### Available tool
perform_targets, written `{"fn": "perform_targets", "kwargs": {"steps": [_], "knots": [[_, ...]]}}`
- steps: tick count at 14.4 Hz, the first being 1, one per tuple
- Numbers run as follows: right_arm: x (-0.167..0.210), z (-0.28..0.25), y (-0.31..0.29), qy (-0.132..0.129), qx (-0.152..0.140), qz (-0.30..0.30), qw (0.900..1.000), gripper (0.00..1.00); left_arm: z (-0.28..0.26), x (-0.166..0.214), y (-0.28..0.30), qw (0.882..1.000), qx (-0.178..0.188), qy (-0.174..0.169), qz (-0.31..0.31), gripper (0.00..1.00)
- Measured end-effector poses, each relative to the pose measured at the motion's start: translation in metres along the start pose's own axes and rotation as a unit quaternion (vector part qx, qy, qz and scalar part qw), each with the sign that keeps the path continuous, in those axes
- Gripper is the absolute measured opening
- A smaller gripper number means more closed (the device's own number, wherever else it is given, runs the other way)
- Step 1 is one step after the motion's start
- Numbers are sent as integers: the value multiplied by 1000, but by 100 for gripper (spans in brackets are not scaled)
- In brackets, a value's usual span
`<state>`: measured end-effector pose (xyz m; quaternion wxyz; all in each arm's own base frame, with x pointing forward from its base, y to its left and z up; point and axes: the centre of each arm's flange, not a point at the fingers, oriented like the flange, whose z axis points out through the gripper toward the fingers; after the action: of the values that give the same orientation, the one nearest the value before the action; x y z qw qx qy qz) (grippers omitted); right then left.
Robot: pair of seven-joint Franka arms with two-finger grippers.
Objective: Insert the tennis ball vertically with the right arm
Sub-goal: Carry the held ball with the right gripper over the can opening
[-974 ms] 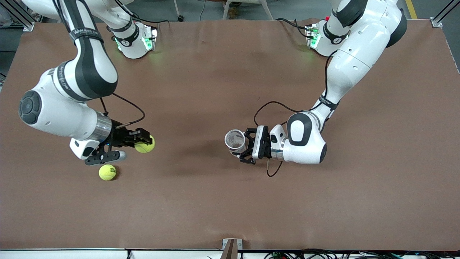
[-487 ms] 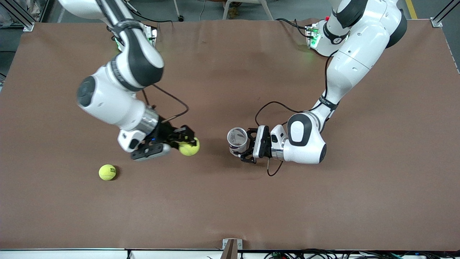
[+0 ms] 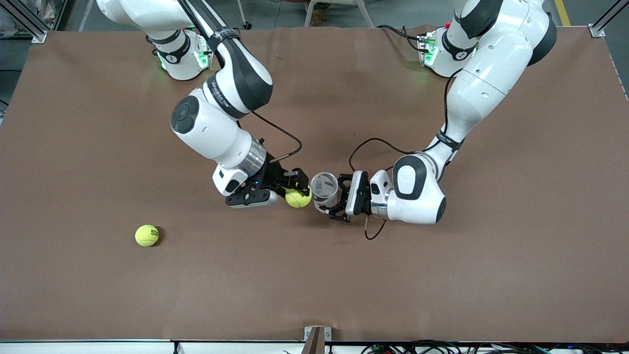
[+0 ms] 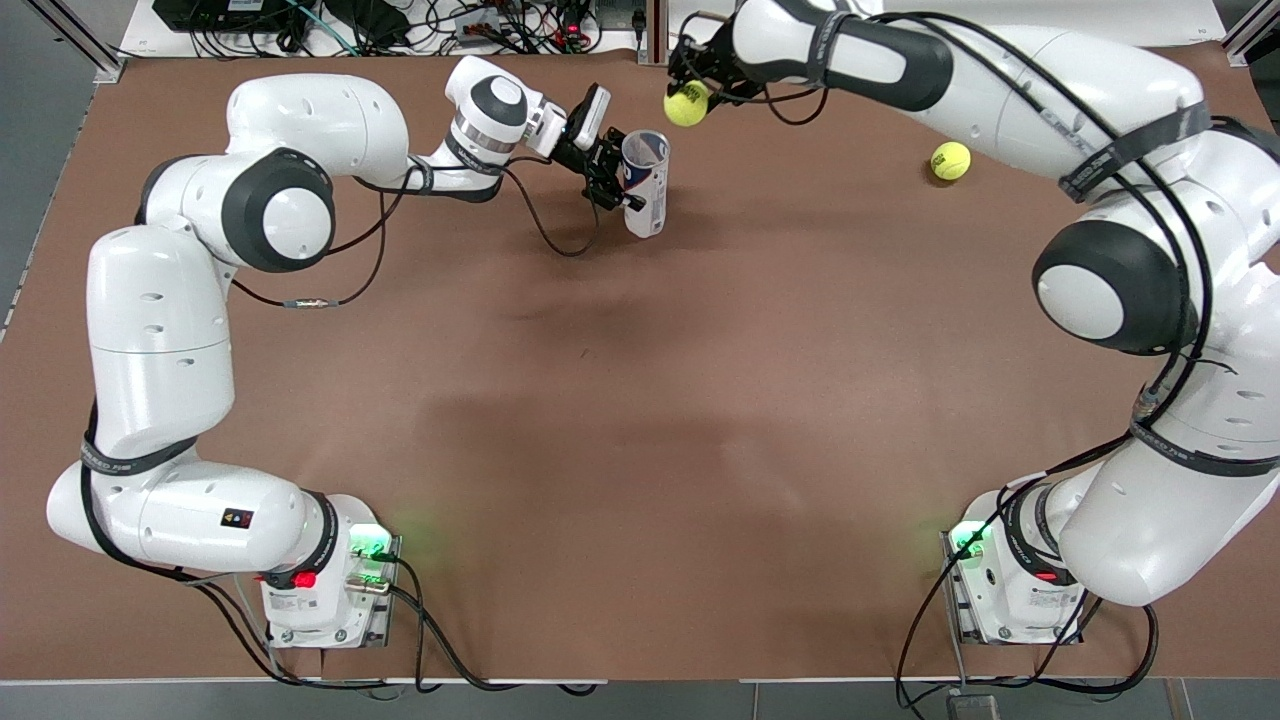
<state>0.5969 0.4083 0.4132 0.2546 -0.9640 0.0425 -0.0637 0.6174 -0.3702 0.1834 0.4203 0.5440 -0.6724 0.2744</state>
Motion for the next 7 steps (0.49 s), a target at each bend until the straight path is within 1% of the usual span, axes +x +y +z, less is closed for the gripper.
{"fn": "perform_targets", "kwargs": {"steps": [3,7], "knots": [[-17,19,-13,-14,-4,-5,1000,65,0,0,0,1000,0,0,0,83],[-30,25,-27,-19,-3,10,1000,65,0,0,0,1000,0,0,0,83]]}}
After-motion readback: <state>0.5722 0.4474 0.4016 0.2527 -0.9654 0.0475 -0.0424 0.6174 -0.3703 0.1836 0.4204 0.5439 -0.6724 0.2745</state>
